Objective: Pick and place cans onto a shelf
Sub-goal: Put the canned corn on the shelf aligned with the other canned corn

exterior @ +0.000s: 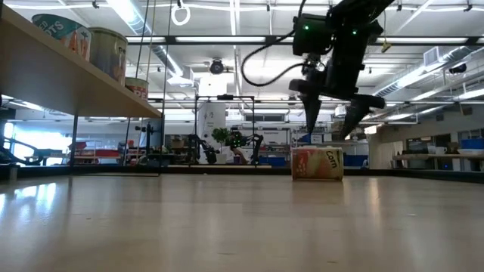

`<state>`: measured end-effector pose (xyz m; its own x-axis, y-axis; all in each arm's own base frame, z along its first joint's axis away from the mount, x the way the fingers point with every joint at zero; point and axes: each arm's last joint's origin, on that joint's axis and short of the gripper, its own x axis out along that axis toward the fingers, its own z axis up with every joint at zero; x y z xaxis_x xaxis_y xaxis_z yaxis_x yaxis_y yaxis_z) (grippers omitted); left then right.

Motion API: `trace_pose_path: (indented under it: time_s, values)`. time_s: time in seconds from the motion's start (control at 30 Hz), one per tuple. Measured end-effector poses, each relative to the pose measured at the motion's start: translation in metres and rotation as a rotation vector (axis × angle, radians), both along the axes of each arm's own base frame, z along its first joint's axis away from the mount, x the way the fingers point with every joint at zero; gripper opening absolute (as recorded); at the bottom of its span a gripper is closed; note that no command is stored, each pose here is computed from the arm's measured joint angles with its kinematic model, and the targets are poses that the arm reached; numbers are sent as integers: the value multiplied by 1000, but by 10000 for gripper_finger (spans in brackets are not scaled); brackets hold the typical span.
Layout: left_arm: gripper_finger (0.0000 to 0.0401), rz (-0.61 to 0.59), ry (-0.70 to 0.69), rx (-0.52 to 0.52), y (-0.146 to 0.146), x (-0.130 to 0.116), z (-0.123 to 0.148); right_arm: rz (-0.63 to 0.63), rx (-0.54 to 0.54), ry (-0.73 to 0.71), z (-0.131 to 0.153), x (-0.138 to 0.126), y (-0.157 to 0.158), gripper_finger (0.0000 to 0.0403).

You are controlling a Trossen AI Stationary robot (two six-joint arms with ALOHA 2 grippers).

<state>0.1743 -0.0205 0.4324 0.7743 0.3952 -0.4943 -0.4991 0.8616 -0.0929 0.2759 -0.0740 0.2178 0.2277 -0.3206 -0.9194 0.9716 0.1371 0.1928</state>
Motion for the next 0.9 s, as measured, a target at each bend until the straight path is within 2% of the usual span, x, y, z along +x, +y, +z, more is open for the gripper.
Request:
trace_pose_path:
  time_s: [0.17,0.27,0.33,0.53,0.77,0.9]
  values:
    - [345,1,-11,-2,0,1,1,557,-129,170,5,-1,-18,350]
    - [345,5,-28,-4,0,2,2,791,-163,255,4,-7,-33,356]
    - [345,26,-45,6,0,4,3,897,-148,270,0,-13,-42,365]
    - [345,113,-120,38,3,16,7,1046,-87,259,-22,-33,-59,397]
    - [345,173,-176,14,8,37,5,1074,-272,194,-39,-33,-75,398]
    - [345,185,-177,6,8,50,1,1047,-306,126,-40,-29,-80,398]
